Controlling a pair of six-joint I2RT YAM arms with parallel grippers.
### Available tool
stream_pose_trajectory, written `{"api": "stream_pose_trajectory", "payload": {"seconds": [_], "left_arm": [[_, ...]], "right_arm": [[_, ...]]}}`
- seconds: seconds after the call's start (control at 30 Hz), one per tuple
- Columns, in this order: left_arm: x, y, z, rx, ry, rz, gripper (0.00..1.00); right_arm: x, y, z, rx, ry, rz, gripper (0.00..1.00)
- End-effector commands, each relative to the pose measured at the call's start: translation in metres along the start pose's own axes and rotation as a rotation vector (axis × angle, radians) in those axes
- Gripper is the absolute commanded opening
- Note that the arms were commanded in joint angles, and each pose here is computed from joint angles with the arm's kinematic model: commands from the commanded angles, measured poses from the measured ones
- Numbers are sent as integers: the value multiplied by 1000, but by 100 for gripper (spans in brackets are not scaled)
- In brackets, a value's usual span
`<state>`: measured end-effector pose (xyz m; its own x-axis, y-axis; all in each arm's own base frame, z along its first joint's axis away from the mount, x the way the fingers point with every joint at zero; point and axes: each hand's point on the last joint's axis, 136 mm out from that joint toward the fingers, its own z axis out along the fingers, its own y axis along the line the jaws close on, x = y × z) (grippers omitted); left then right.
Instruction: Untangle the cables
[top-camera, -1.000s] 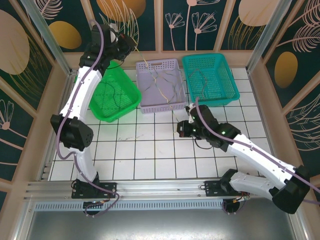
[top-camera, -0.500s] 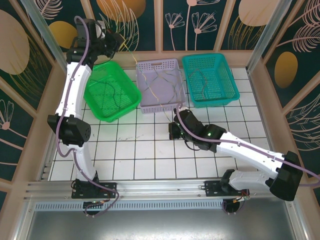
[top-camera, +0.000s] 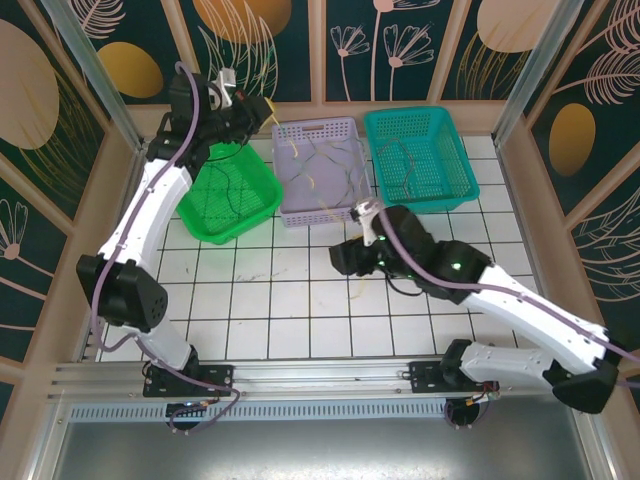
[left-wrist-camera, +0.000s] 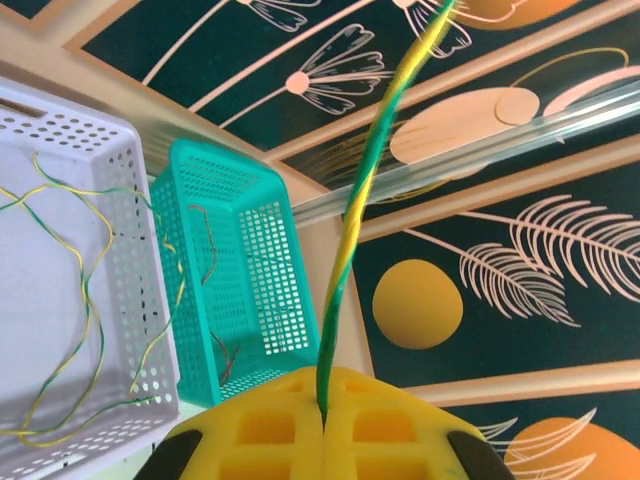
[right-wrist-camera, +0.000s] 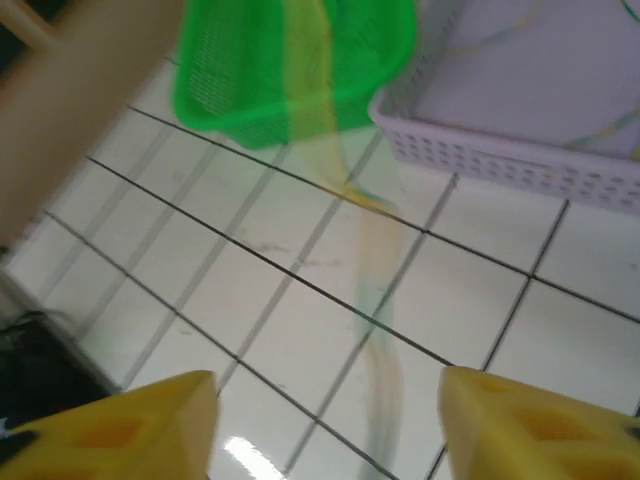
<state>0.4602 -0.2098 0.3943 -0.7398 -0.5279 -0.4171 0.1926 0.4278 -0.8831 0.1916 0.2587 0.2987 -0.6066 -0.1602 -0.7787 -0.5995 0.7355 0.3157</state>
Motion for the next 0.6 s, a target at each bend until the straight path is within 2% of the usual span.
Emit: {"api": "stream_pose_trajectory", "payload": {"seconds": [0.0, 0.13, 0.37, 0.5, 0.57], "left_arm": [[-5, -19, -10, 66, -33, 88, 0], [8, -25, -1, 79, -4, 90, 0], [33, -33, 20, 88, 40, 95, 0], [41, -34, 27, 91, 49, 93, 0], [45, -33, 30, 89, 56, 89, 0]], "right_arm": [[-27, 3, -42, -97, -92, -7, 66], [-64, -22, -57, -88, -209, 72, 72], [-115, -12, 6, -245, -215, 151, 74], [-112, -11, 44, -244, -161, 154, 74], [-114, -11, 55, -247, -154, 161, 71]]}}
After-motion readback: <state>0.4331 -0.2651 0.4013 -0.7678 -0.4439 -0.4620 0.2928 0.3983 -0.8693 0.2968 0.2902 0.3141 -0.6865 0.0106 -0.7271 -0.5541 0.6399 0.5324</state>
